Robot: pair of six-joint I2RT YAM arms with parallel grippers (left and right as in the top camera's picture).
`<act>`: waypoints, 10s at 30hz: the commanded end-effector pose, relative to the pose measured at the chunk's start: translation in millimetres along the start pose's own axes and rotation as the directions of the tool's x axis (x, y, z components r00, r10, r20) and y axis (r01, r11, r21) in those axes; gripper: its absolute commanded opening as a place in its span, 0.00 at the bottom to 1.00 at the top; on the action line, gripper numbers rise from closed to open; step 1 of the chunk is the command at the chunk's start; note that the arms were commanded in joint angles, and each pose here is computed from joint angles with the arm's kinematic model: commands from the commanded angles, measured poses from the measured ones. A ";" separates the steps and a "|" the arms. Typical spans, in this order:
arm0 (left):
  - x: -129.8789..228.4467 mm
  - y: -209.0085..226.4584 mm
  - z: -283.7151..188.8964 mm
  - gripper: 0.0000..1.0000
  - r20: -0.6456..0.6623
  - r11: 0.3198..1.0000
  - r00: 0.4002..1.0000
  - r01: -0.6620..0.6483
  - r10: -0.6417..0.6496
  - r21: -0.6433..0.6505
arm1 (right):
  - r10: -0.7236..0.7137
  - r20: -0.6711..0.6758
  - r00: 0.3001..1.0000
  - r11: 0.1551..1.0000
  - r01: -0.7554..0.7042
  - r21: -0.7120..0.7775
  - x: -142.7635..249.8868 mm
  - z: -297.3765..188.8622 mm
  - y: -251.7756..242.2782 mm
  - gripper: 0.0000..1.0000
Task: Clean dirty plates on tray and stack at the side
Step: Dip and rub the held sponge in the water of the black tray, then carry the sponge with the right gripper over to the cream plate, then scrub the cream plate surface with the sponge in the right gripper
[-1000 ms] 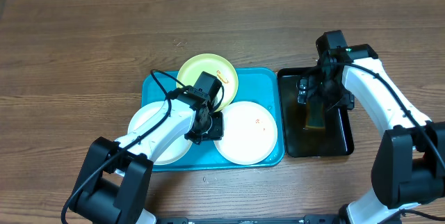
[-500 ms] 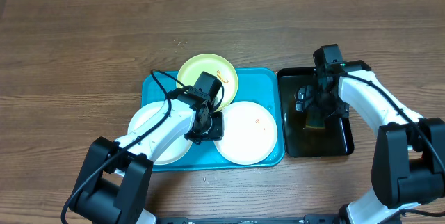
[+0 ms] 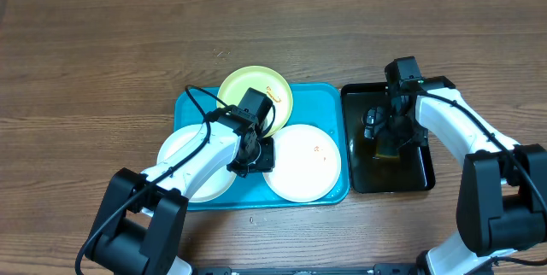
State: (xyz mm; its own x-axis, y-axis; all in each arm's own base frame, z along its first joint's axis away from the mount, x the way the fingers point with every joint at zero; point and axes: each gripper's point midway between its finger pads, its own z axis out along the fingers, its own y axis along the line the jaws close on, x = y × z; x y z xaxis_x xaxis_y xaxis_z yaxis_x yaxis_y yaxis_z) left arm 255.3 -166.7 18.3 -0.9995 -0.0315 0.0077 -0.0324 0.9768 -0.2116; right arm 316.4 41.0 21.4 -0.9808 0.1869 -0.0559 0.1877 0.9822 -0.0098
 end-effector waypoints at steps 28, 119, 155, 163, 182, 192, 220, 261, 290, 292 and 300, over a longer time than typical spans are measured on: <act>-1.0 -1.5 1.6 0.37 -0.001 1.000 1.000 -0.025 0.025 -0.005 | 0.014 0.053 0.999 1.000 -0.013 -0.022 -7.0 10.1 1.1 0.70; -0.5 0.4 8.1 0.04 -0.015 1.000 1.000 -0.022 0.022 -0.014 | -0.527 0.120 0.842 0.845 0.534 -0.037 59.7 -46.8 132.5 0.04; 0.1 0.7 7.9 0.04 -0.018 0.999 0.999 -0.041 0.041 -0.016 | -0.635 0.091 0.767 0.746 0.639 -0.189 96.2 40.5 151.2 0.04; 0.1 0.7 7.9 0.04 -0.018 0.999 0.999 -0.041 0.041 -0.016 | -0.744 0.076 0.664 0.596 0.710 -0.376 121.4 15.5 173.4 0.04; 0.8 1.1 7.9 0.05 -0.021 0.999 0.999 -0.040 0.040 -0.017 | -0.645 0.158 0.748 0.599 0.623 -0.503 46.5 -116.0 187.9 0.04; 0.9 1.2 7.9 0.13 -0.022 0.999 0.999 -0.041 0.040 -0.017 | -0.412 0.023 0.911 0.785 0.367 -0.499 6.7 -109.4 118.3 0.04; 0.4 0.7 7.4 0.04 -0.021 0.999 0.999 -0.040 0.040 -0.016 | -0.535 0.035 0.844 0.458 0.325 -0.827 118.6 -52.7 221.4 0.04; 1.8 0.3 6.6 0.04 -0.029 0.999 0.998 -0.050 0.049 -0.012 | -0.276 -0.181 0.944 0.831 0.140 -0.539 115.4 2.1 203.3 0.04; 1.7 0.1 6.6 0.06 -0.029 0.999 0.998 -0.053 0.053 -0.012 | -0.332 -0.165 0.929 0.890 0.251 -0.380 128.4 -2.9 198.8 0.37; 1.6 0.1 6.6 0.06 -0.028 0.999 0.998 -0.053 0.053 -0.011 | -0.330 -0.169 0.929 0.894 0.250 -0.371 129.6 -2.4 197.7 0.05; 1.8 0.3 6.6 0.06 -0.029 0.998 0.998 -0.054 0.053 -0.012 | -0.281 -0.174 0.944 0.942 0.236 -0.238 119.7 6.3 167.1 0.04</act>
State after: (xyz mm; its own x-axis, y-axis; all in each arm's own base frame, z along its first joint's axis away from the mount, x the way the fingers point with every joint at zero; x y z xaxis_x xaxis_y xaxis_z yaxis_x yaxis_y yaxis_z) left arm 253.1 -165.6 12.4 -0.9997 -0.0085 0.0240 -0.0131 0.9795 -0.2008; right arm 214.8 249.5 12.4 -0.9751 -0.1435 0.1690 -0.0824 0.9422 0.3248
